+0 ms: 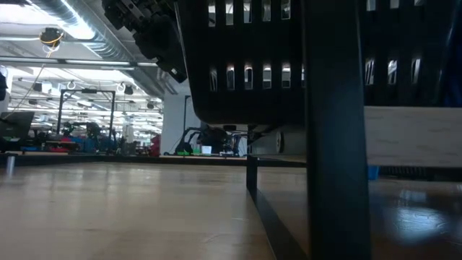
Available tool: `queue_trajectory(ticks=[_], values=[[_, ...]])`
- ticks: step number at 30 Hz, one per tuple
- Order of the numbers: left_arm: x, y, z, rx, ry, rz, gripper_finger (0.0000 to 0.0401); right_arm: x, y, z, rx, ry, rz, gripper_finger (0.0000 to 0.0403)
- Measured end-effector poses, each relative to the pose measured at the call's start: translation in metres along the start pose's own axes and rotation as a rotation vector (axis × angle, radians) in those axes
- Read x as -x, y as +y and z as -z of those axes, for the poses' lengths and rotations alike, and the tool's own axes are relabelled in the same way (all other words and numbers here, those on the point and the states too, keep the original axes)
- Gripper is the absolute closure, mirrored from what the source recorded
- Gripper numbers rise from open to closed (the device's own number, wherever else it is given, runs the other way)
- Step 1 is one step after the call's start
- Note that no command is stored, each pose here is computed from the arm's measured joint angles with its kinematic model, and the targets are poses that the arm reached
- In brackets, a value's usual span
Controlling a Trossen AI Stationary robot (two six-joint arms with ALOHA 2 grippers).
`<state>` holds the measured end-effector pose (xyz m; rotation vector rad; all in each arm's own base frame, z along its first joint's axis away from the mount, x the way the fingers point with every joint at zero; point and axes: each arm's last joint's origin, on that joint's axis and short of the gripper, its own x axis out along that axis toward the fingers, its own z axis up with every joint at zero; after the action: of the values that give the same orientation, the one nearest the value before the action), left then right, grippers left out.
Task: Stack baskets on shelf by color
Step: Stack the gray bin on top of the gray bins on the shelf
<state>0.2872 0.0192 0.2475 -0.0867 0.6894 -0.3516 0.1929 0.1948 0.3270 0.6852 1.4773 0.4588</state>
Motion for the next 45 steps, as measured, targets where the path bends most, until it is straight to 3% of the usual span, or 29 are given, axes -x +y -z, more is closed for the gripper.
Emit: queue_trajectory(ticks=[7,12,22,33,45], values=[[0.000,0.000,0.000,0.000,0.000,0.000,0.0362,-0.013,-0.001,-0.007,-0.018,0.021,0.029,0.0356],[0.000,0.000,0.000,0.000,0.000,0.000,0.0362,-0.013,-0.002,-0.008,-0.032,0.008,0.034,0.0395],[0.000,0.000,0.000,-0.003,0.000,0.000,0.0362,0.001,0.012,-0.008,-0.082,-0.022,0.009,0.0401],[0.000,0.000,0.000,-0.033,0.000,0.000,0.0362,0.018,0.014,0.000,-0.178,0.011,0.086,0.0402],[0.000,0.000,0.000,-0.034,0.000,0.000,0.0362,0.020,0.016,0.001,-0.181,0.028,0.077,0.0403]])
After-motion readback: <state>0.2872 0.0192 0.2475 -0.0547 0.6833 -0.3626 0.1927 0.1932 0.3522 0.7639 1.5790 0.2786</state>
